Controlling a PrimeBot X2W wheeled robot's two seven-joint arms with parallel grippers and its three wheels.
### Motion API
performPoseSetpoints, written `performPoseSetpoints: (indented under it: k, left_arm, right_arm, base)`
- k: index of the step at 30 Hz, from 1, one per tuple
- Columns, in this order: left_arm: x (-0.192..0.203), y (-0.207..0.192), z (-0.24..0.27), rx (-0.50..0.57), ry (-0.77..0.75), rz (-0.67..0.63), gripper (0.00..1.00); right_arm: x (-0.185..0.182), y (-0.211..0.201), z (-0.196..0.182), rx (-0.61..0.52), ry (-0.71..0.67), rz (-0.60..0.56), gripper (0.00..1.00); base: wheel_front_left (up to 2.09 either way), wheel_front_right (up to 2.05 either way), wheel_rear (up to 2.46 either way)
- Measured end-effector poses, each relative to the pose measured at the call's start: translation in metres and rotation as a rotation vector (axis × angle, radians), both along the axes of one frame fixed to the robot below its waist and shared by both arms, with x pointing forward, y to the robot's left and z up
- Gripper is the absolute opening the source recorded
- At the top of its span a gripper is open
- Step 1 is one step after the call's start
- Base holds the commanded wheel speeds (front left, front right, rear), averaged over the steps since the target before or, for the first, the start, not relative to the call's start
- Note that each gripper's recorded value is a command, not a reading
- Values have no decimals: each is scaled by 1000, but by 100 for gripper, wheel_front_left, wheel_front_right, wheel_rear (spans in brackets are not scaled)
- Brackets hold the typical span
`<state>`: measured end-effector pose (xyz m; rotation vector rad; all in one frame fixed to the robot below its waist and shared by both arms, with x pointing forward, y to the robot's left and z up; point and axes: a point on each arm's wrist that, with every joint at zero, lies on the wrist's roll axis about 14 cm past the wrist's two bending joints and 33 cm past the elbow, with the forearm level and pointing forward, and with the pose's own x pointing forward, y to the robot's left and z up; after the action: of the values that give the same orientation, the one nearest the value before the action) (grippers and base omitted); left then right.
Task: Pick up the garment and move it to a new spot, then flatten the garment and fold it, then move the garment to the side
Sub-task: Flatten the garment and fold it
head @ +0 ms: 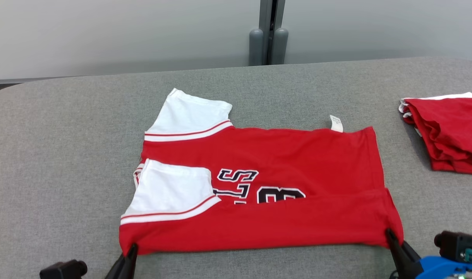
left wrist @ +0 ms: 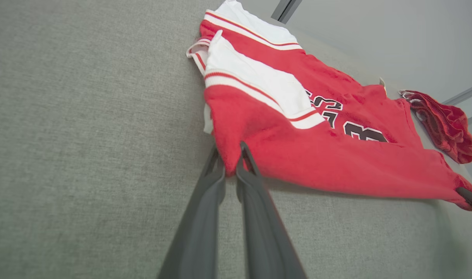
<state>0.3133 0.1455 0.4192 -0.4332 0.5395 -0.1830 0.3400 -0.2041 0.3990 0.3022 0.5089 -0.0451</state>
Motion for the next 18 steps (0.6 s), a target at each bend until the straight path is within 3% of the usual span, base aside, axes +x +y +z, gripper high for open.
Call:
performPoseSetpoints:
  k: [5, 6, 7, 8, 9, 10, 11, 18]
  left_arm:
    - [-13, 0, -11, -34, 60, 23, 0]
    - [-17, -2, -15, -38, 83, 16, 0]
    - [-21, -4, -19, -41, 103, 2, 0]
    - [-23, -5, -21, -39, 115, -4, 0]
    - [-24, -4, -23, -32, 125, -9, 2]
    - [-25, -3, -24, -26, 126, -11, 45]
    - [-25, -3, -24, -24, 125, -13, 100]
    - [9, 0, 5, 28, 2, -79, 100]
  right_arm:
    - [-14, -2, -7, 8, 34, -8, 0]
    - [-14, -2, -7, 8, 34, -9, 9]
    - [-14, -3, -7, 8, 33, -13, 37]
    - [-15, -3, -8, 12, 35, -16, 96]
    - [-16, -4, -9, 11, 40, -16, 100]
    - [-16, -4, -10, 8, 43, -16, 100]
    - [-17, -5, -10, 9, 41, -19, 100]
    - [-9, -20, 9, -31, -21, -51, 100]
  base:
    - [0, 0, 0]
    - [0, 0, 0]
    - [0, 0, 0]
    - [0, 0, 0]
    - [0, 0, 0]
    - [0, 0, 0]
    - [0, 0, 0]
    - [0, 0, 0]
